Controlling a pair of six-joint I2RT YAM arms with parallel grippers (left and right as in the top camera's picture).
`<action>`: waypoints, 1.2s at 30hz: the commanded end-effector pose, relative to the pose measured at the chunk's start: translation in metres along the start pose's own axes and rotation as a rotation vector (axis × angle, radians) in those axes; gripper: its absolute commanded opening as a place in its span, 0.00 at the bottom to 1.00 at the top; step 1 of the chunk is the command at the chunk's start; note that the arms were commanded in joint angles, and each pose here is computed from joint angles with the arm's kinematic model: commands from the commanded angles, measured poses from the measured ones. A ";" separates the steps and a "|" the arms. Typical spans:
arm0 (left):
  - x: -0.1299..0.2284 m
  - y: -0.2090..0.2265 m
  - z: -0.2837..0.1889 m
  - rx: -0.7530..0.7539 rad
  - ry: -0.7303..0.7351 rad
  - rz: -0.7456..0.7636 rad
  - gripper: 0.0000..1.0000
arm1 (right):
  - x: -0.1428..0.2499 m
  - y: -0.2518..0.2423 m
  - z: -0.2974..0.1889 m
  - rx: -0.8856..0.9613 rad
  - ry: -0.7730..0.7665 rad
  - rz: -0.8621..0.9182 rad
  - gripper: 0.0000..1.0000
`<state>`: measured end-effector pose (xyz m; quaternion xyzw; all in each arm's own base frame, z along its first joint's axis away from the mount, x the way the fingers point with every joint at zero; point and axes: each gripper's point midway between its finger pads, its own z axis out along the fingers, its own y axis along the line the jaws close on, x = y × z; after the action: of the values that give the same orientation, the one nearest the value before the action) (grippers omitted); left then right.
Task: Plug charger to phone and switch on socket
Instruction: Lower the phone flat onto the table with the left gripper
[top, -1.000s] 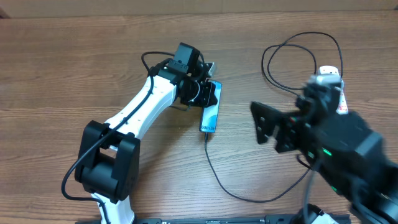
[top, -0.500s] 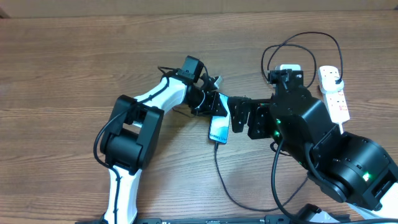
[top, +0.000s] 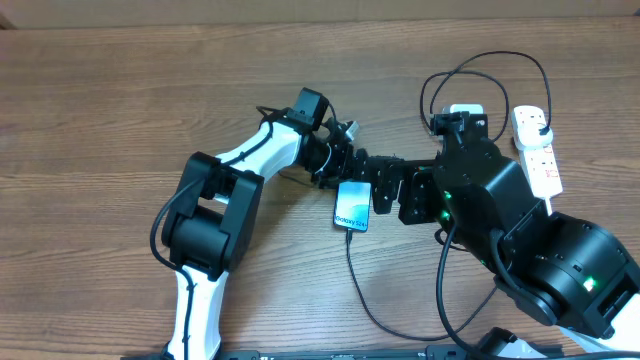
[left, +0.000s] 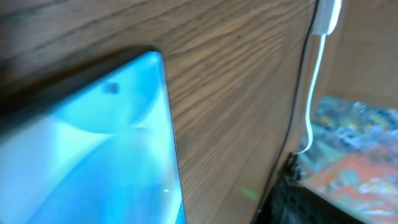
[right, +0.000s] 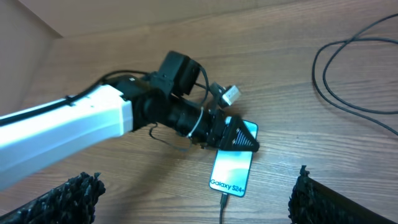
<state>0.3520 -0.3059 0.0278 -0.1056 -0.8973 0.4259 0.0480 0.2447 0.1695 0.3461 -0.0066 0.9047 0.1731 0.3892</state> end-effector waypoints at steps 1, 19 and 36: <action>0.007 0.052 0.001 -0.246 -0.009 -0.077 1.00 | 0.002 -0.002 0.000 0.007 0.004 0.004 1.00; 0.013 0.086 -0.011 -0.450 -0.015 -0.105 1.00 | 0.006 -0.004 0.001 0.013 0.026 -0.001 1.00; 0.013 0.086 -0.011 -0.452 -0.014 -0.107 1.00 | 0.012 -0.003 0.014 0.039 0.063 -0.013 1.00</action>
<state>0.3610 -0.2774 0.0232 -0.0877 -0.9463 0.3108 0.0175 0.2447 0.1697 0.3327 -0.0108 0.9166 0.1548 0.3684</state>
